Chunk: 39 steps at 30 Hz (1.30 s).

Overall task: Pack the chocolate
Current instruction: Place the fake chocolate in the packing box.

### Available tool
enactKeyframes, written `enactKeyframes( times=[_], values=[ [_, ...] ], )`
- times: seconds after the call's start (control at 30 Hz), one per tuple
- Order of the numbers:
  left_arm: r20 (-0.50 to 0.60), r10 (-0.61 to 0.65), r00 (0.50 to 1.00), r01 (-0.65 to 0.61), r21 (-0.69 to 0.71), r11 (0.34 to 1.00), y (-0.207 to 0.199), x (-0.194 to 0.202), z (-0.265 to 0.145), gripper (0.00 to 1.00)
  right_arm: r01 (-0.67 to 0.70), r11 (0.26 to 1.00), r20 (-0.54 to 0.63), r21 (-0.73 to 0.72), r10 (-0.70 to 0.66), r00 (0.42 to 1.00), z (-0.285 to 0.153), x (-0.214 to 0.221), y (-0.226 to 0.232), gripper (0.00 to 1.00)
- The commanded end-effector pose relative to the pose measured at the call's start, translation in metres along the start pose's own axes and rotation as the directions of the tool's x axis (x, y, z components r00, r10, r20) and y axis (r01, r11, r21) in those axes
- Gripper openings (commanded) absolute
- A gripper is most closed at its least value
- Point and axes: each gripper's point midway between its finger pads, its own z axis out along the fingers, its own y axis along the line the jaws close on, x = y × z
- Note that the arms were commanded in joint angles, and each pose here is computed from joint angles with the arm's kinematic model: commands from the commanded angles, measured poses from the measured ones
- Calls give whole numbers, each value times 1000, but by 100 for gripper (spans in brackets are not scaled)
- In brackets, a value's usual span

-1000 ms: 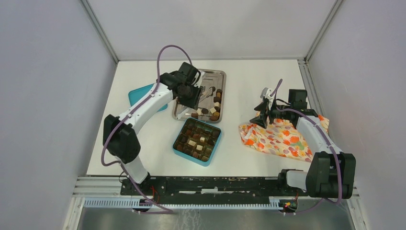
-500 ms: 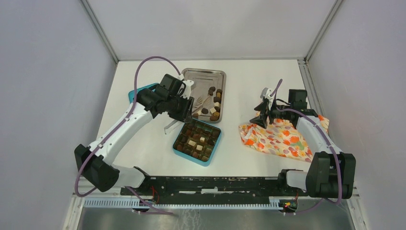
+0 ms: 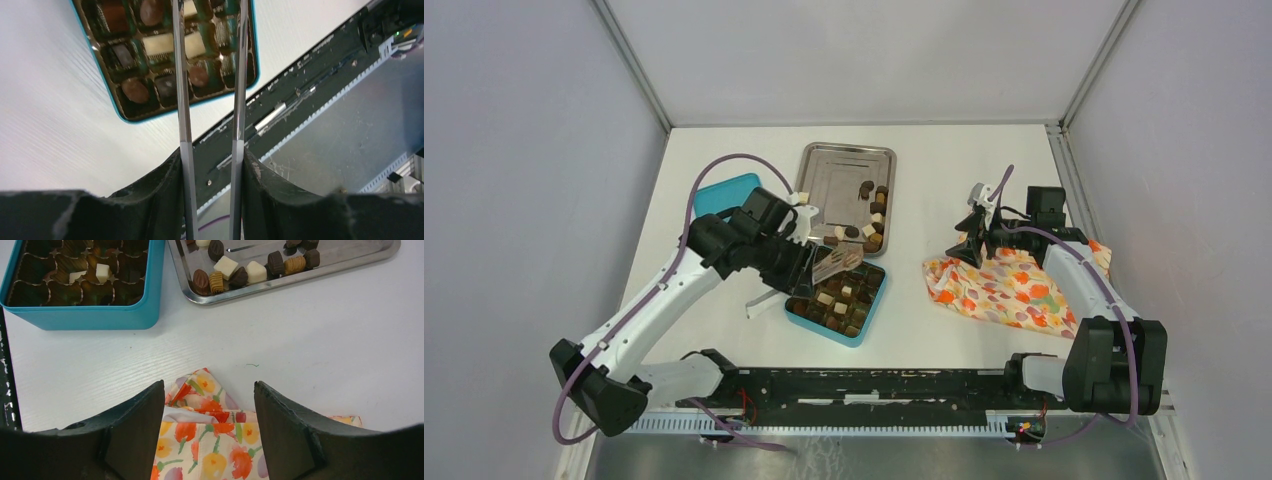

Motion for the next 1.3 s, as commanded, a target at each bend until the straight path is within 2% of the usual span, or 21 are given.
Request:
enactKeyframes(
  times=[0.0,0.33,0.6,0.9,1.27],
  values=[
    [-42,-35,999,38,86,996,-21,24,-9,4,33,999,12,2,-33,999,0,-7,-4,72],
    [-111,10,994,0,92,996,-46,56,-4,5,34,999,12,-5,-34,999,2,-7,-2,72],
    [-139,4,990,3,50,999,-43,61,2,8,35,999,13,-6,-35,999,2,-7,-2,72],
    [-160,17,987,-12,34,999,-41,62,13,22,35,999,11,-5,-35,999,2,-7,-2,72],
    [-187,25,982,-20,30,999,-37,68,25,33,36,999,10,-5,-36,999,2,-7,-2,72]
  ],
)
